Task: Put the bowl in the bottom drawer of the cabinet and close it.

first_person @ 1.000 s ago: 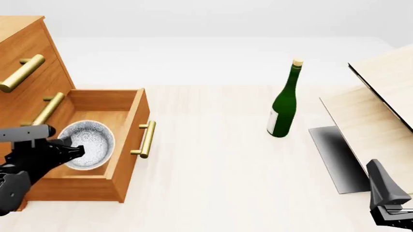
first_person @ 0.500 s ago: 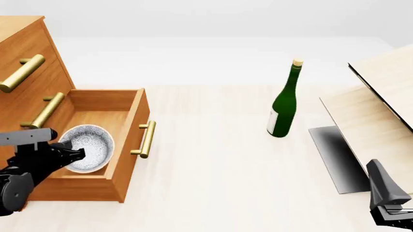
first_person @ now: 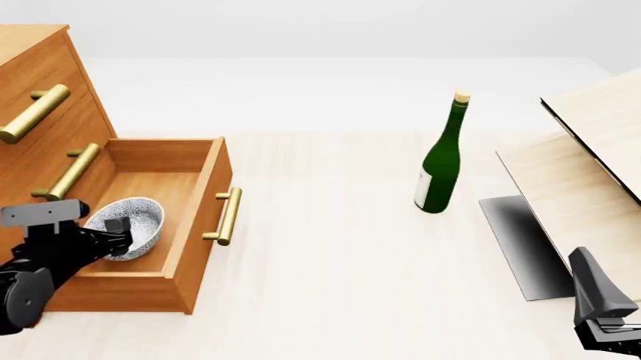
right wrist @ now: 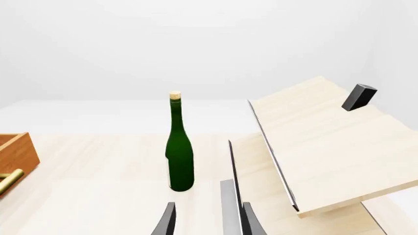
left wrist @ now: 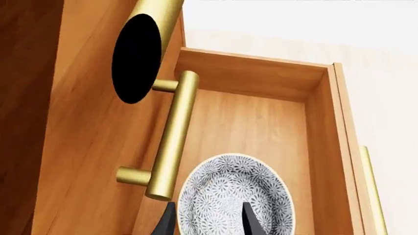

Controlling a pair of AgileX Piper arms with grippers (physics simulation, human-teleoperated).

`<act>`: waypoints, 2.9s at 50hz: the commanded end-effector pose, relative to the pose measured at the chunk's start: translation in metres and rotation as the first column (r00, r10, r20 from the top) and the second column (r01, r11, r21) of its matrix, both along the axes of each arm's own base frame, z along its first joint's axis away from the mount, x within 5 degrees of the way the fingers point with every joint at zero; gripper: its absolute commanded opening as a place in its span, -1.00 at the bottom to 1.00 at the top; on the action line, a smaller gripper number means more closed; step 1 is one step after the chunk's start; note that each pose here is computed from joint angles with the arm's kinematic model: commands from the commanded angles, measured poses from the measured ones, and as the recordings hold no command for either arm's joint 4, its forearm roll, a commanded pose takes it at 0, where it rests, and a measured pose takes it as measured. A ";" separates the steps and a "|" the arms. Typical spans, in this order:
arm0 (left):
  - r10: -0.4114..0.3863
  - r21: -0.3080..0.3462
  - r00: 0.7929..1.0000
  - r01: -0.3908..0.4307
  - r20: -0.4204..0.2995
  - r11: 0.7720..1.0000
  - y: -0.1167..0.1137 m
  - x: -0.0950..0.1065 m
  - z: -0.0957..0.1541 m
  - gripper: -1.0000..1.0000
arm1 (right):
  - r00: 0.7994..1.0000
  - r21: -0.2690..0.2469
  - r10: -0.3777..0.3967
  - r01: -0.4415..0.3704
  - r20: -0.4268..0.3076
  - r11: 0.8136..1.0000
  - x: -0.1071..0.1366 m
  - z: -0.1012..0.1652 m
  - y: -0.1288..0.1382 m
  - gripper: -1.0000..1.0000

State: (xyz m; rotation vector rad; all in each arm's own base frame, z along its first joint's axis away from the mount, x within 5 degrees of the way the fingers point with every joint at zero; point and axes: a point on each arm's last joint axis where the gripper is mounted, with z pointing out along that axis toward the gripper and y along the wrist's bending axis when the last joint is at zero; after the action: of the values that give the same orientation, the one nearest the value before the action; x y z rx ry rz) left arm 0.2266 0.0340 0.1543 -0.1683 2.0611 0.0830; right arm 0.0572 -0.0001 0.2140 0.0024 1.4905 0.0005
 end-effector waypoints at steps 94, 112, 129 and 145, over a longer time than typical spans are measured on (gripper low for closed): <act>-0.127 -0.030 0.984 0.131 0.126 0.991 -0.034 -0.059 0.075 1.00 | 1.000 0.000 0.000 0.000 0.000 1.000 0.000 0.000 0.000 1.00; -0.206 -0.059 0.966 0.217 0.154 0.974 -0.050 -0.072 0.092 1.00 | 1.000 0.000 0.000 0.000 0.000 1.000 0.000 0.000 0.000 1.00; -0.276 -0.086 0.948 0.292 0.159 0.953 -0.063 -0.075 0.100 1.00 | 1.000 0.000 0.000 0.000 0.000 1.000 0.000 0.000 0.000 1.00; -0.352 -0.131 0.919 0.376 0.179 0.917 -0.078 -0.081 0.116 1.00 | 1.000 0.000 0.000 0.000 0.000 1.000 0.000 0.000 0.000 1.00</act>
State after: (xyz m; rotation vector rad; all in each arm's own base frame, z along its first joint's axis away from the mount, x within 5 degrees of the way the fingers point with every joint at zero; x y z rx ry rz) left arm 0.1493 -0.0356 0.2609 0.0807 1.9184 -0.2590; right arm 0.0572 -0.0001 0.2140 0.0025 1.4906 0.0005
